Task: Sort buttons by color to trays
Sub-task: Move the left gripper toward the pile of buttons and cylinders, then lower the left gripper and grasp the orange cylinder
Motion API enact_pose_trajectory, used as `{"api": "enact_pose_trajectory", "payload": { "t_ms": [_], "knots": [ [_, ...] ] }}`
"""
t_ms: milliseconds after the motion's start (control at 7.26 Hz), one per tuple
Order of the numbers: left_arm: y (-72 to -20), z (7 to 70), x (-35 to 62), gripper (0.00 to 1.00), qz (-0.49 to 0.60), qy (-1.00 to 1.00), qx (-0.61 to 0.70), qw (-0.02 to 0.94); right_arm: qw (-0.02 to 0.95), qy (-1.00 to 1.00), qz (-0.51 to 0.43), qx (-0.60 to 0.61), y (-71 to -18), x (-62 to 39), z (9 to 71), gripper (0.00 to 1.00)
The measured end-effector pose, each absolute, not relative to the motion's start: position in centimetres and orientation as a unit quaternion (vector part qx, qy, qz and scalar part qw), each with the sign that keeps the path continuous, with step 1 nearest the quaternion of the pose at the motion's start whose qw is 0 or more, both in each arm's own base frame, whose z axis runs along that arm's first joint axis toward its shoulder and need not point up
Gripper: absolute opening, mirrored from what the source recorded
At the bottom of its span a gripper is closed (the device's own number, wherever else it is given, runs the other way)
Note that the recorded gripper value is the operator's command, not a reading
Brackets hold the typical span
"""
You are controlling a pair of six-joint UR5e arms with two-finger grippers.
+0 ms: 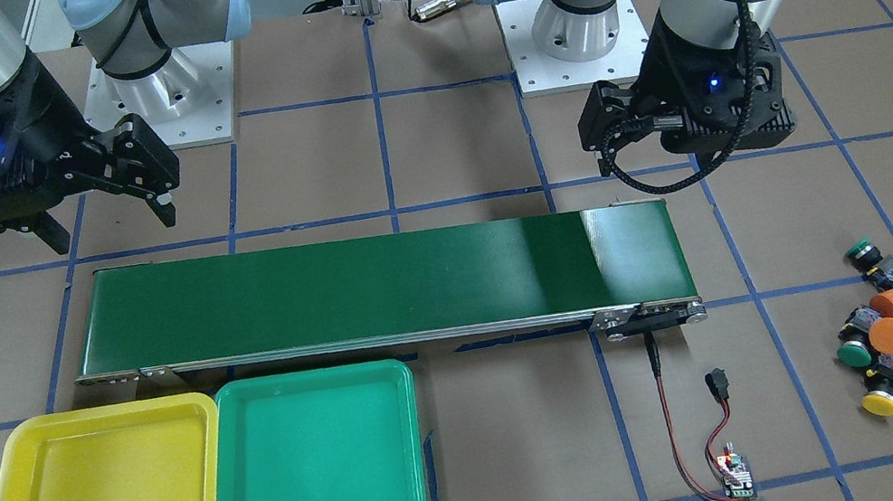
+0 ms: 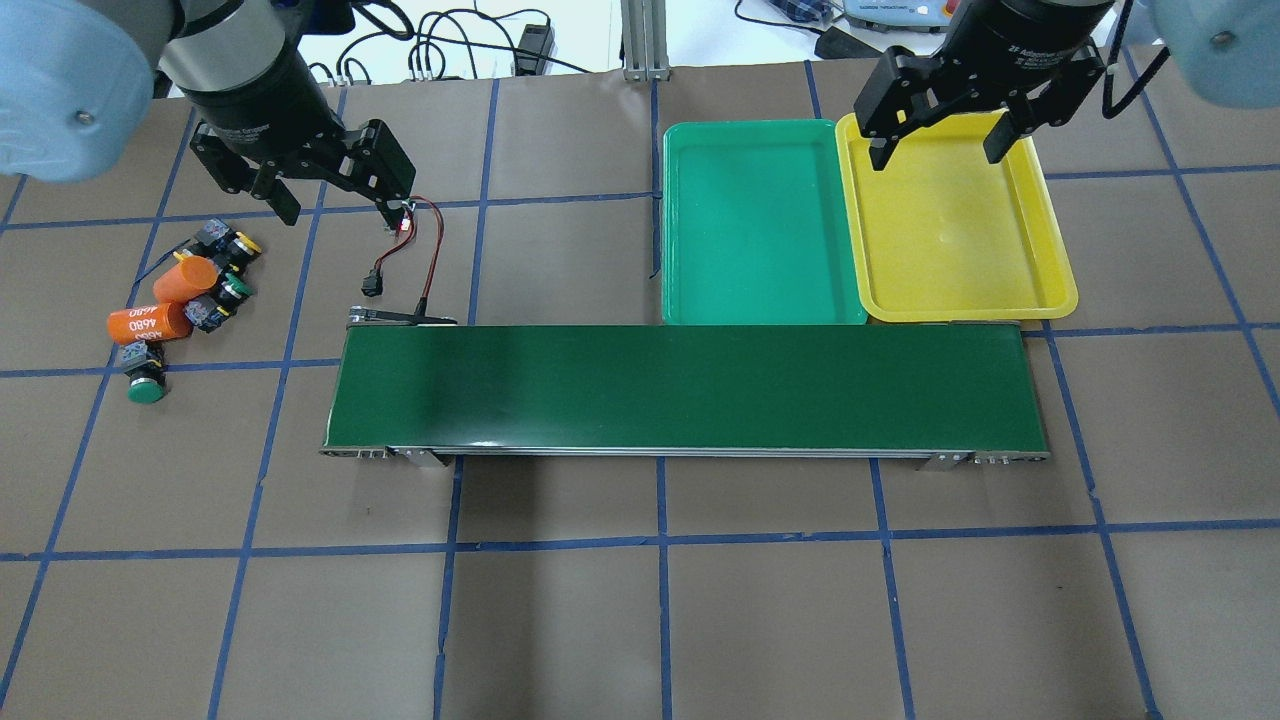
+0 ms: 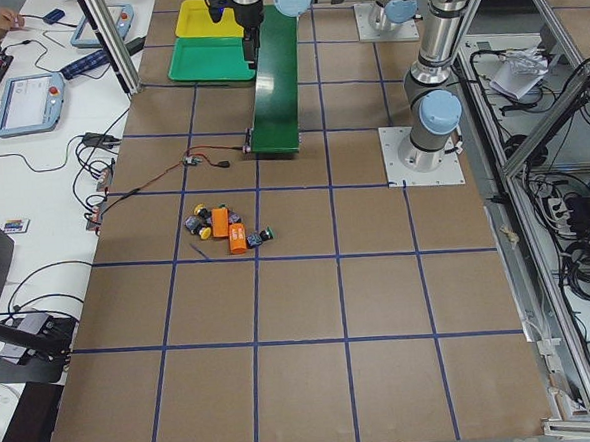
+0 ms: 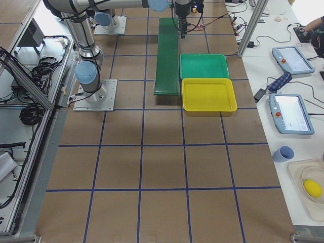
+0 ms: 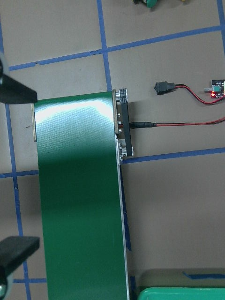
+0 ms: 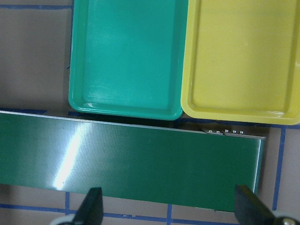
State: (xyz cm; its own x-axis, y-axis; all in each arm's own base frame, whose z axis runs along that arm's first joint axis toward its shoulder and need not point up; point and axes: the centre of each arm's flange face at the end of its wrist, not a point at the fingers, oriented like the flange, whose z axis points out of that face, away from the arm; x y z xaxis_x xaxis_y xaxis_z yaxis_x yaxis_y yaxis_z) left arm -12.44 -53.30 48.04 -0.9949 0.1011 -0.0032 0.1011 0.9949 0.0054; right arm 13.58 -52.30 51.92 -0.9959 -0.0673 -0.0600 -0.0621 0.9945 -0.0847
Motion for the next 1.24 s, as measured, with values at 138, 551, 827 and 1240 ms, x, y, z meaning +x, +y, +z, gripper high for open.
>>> {"api": "enact_pose_trajectory", "payload": {
  "t_ms": [138,551,827,1240],
  "knots": [
    [-53.4,47.9,-12.4,1.0,0.004,0.999,0.05,0.002,0.031,0.998,-0.041,-0.033,-52.3,13.6,51.9,1.0],
    [-53.4,47.5,-11.7,1.0,0.008,0.999,0.05,0.002,0.031,0.998,-0.041,-0.032,-52.3,13.6,51.9,1.0],
    [-54.4,47.1,-9.2,1.0,0.01,0.999,0.052,0.004,0.031,0.998,-0.041,-0.032,-52.3,13.5,51.9,1.0],
    [-58.5,42.7,7.1,1.0,0.028,0.999,0.029,-0.01,0.031,0.998,-0.041,-0.032,-52.3,13.5,51.9,1.0]
  ]
}}
